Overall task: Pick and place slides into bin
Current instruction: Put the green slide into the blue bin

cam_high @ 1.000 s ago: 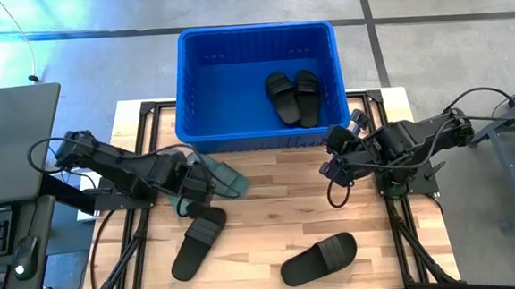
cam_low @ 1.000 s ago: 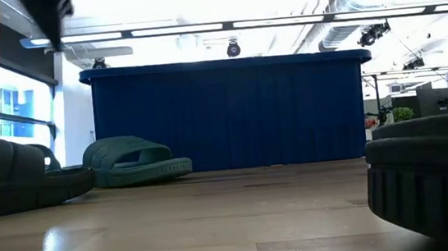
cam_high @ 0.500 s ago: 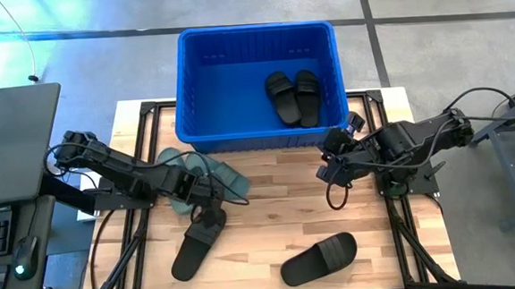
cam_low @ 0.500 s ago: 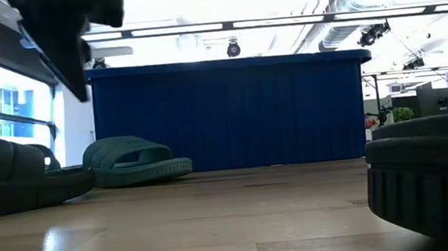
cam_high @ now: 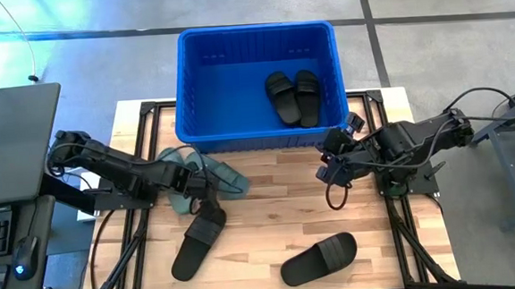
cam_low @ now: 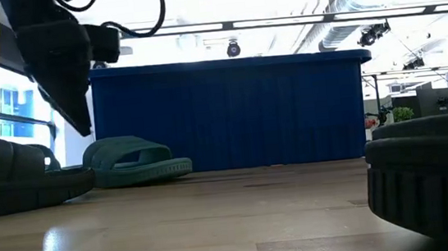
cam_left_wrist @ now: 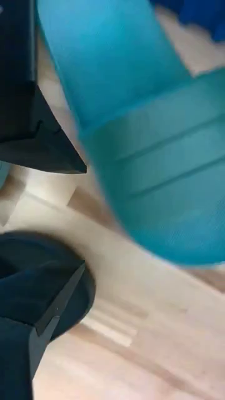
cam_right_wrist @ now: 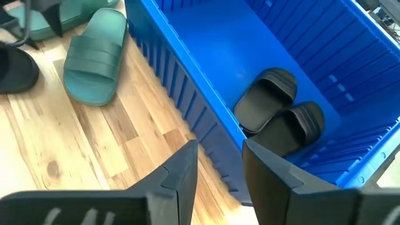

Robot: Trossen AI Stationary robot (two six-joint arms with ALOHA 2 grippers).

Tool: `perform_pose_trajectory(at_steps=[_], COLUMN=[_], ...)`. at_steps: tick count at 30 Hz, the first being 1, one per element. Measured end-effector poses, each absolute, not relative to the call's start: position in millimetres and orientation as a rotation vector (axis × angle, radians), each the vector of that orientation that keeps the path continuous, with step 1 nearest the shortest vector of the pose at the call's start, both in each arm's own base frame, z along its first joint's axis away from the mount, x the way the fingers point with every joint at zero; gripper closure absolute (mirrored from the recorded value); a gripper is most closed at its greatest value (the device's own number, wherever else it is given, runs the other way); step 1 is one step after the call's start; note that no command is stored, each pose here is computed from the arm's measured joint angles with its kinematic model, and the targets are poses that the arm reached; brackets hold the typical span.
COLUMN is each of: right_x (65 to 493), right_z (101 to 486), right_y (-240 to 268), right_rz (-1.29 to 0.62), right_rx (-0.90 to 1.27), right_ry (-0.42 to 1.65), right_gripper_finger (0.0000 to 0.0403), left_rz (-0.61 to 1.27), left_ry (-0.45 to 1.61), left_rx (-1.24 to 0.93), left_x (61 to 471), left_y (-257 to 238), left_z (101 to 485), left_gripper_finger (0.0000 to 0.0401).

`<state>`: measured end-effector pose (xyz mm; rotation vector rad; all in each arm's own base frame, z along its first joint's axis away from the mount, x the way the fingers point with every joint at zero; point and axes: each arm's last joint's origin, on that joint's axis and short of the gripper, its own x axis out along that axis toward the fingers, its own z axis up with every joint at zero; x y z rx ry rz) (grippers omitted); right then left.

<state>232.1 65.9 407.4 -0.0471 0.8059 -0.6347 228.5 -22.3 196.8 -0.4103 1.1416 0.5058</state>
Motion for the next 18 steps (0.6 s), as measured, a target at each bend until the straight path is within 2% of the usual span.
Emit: perform_pose_trajectory(at_steps=[9, 18], right_x=[232, 232], right_z=[408, 408], right_y=[66, 66], right_rz=[-0.634, -0.634], right_rx=[-0.044, -0.044], right_ry=[0.800, 0.800], right_gripper_finger=[0.0288, 0.0288], left_rz=[0.565, 0.479], left_ry=[1.169, 1.151], left_rx=[-0.386, -0.430], left_x=[215, 216], left_y=[5, 26], left_z=[190, 180], left_gripper_finger=[0.0198, 0.0196])
